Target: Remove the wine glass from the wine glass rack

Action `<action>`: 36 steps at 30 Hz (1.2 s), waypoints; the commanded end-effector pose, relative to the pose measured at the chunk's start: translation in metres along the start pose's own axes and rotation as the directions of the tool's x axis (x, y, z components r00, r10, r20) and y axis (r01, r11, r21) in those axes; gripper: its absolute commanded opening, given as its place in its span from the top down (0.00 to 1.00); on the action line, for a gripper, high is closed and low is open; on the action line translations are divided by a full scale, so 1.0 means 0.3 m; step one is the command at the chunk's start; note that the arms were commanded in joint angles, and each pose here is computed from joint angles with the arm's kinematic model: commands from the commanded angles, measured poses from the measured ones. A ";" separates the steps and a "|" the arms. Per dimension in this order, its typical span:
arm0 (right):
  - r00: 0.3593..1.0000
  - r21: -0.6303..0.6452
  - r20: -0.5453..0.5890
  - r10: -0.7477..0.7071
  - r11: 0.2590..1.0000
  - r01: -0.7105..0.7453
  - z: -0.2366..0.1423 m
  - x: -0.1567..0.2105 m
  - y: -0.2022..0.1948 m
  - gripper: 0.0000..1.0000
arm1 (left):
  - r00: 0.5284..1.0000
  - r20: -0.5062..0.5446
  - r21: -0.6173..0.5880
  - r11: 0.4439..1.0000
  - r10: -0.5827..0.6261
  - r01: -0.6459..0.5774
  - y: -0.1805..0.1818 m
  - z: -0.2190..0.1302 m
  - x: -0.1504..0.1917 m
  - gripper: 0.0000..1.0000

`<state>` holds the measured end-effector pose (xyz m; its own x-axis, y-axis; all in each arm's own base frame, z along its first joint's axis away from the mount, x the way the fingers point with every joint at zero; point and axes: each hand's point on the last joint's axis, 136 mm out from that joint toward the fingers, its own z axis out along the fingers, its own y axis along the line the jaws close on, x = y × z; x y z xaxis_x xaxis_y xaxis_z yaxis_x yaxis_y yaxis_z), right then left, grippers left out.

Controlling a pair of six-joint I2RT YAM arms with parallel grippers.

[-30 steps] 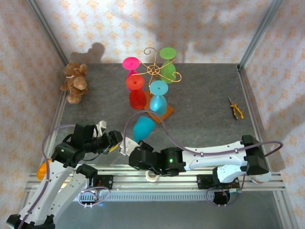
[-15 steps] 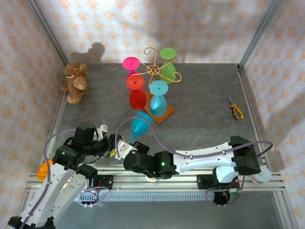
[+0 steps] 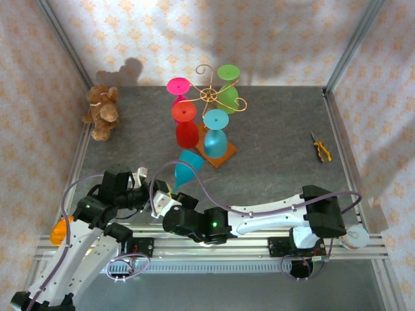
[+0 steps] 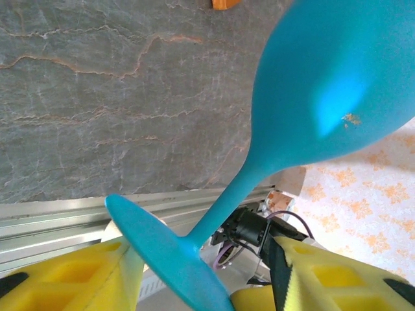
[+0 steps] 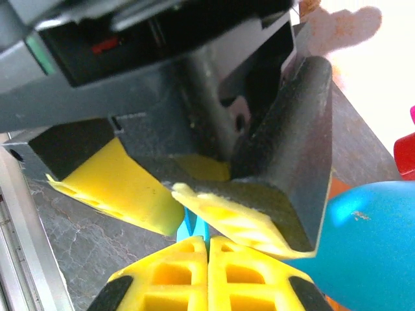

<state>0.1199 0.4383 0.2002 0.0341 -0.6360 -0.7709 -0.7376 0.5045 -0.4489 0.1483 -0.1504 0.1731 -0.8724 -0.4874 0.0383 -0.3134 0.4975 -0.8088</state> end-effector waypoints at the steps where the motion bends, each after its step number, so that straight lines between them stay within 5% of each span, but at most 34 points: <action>1: 0.993 0.030 0.100 0.057 0.998 -0.061 -0.029 -0.129 -0.049 1.00 | 1.000 -0.014 0.013 1.000 -0.007 0.007 0.002 0.017 0.002 0.49; 12: 0.984 0.015 0.161 0.079 0.997 -0.082 -0.080 -0.183 -0.088 1.00 | 1.000 -0.016 0.004 1.000 -0.013 0.013 0.024 0.037 -0.004 0.51; 24: 0.970 -0.011 0.218 0.111 0.994 -0.111 -0.125 -0.259 -0.118 1.00 | 1.000 -0.017 0.043 0.999 -0.009 0.010 0.000 0.071 -0.032 0.80; 29: 0.958 -0.058 0.244 0.152 0.988 -0.142 -0.158 -0.295 -0.122 1.00 | 1.000 -0.016 0.042 0.999 -0.013 0.014 0.001 0.087 -0.044 1.00; 36: 0.950 -0.108 0.245 0.192 0.979 -0.170 -0.185 -0.319 -0.123 1.00 | 1.000 -0.010 0.063 0.998 -0.018 0.018 -0.006 0.101 -0.057 1.00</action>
<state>0.1199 0.4316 0.2098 0.0659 -0.6585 -0.7497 -0.7627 0.4512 -0.4634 0.1713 -0.1694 0.1788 -0.8776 -0.4729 0.0789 -0.2927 0.3980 -0.8695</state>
